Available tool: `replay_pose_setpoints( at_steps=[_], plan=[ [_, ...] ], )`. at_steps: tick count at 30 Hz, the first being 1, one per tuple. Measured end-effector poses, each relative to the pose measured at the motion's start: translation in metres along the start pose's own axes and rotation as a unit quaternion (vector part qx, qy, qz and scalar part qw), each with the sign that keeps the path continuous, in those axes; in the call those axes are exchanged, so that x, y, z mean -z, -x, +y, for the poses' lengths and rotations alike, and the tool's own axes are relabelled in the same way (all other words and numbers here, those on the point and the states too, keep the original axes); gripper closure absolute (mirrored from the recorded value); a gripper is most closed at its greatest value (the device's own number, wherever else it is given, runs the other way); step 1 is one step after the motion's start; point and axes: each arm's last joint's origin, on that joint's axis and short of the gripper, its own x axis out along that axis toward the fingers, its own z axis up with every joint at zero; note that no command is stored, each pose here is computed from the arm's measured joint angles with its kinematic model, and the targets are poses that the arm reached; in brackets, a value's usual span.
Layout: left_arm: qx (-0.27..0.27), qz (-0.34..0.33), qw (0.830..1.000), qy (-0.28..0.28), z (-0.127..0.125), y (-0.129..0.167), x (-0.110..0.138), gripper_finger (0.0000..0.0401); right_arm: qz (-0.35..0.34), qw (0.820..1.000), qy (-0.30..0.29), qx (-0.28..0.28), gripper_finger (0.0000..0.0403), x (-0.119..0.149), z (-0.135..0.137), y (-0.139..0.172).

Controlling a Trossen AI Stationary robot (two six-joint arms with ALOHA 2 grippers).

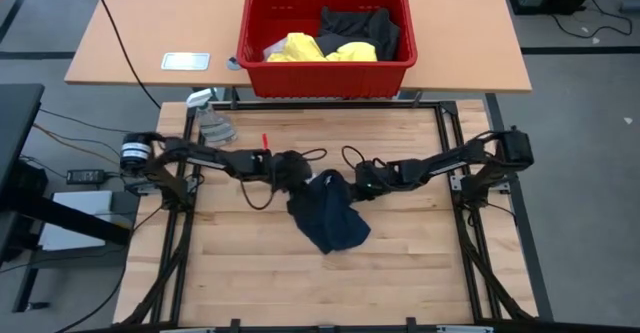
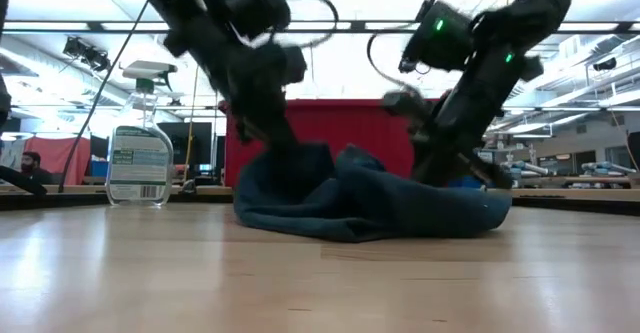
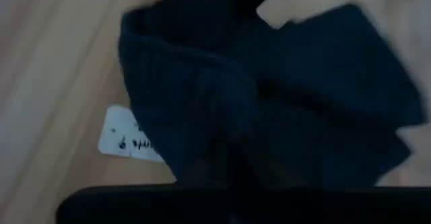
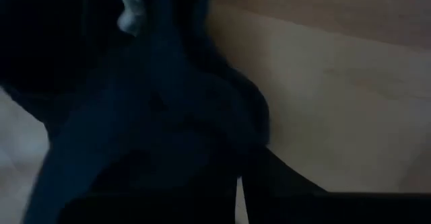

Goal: Fold laundry
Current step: Fold the dark blue shorts

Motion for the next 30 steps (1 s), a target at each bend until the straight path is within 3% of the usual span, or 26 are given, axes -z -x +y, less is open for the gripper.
replay_pose_setpoints(
  at_steps=[8,14,18,20,24,30],
  plan=[
    [0.014,-0.059,0.998,0.017,-0.007,0.059,-0.014,0.0399,-0.073,0.991,0.105,-0.035,0.0391,0.001,0.012,0.068],
    [0.034,-0.117,0.992,0.04,-0.013,0.1,-0.02,0.0399,-0.126,0.97,0.167,-0.124,0.0391,-0.004,0.018,0.122],
    [0.042,-0.134,0.99,-0.017,-0.019,0.115,-0.02,0.0399,-0.141,0.952,0.202,-0.181,0.0391,-0.004,0.02,0.148],
    [0.042,-0.13,0.99,-0.028,-0.02,0.114,-0.019,0.0399,-0.146,0.948,0.211,-0.188,0.0391,-0.004,0.019,0.153],
    [0.049,-0.132,0.99,0.004,-0.022,0.114,-0.019,0.0399,-0.146,0.947,0.209,-0.197,0.0391,-0.004,0.018,0.159],
    [0.018,-0.12,0.993,0.003,-0.02,0.107,-0.016,0.0399,-0.108,0.956,0.223,-0.155,0.0391,-0.001,0.011,0.149]
  ],
)
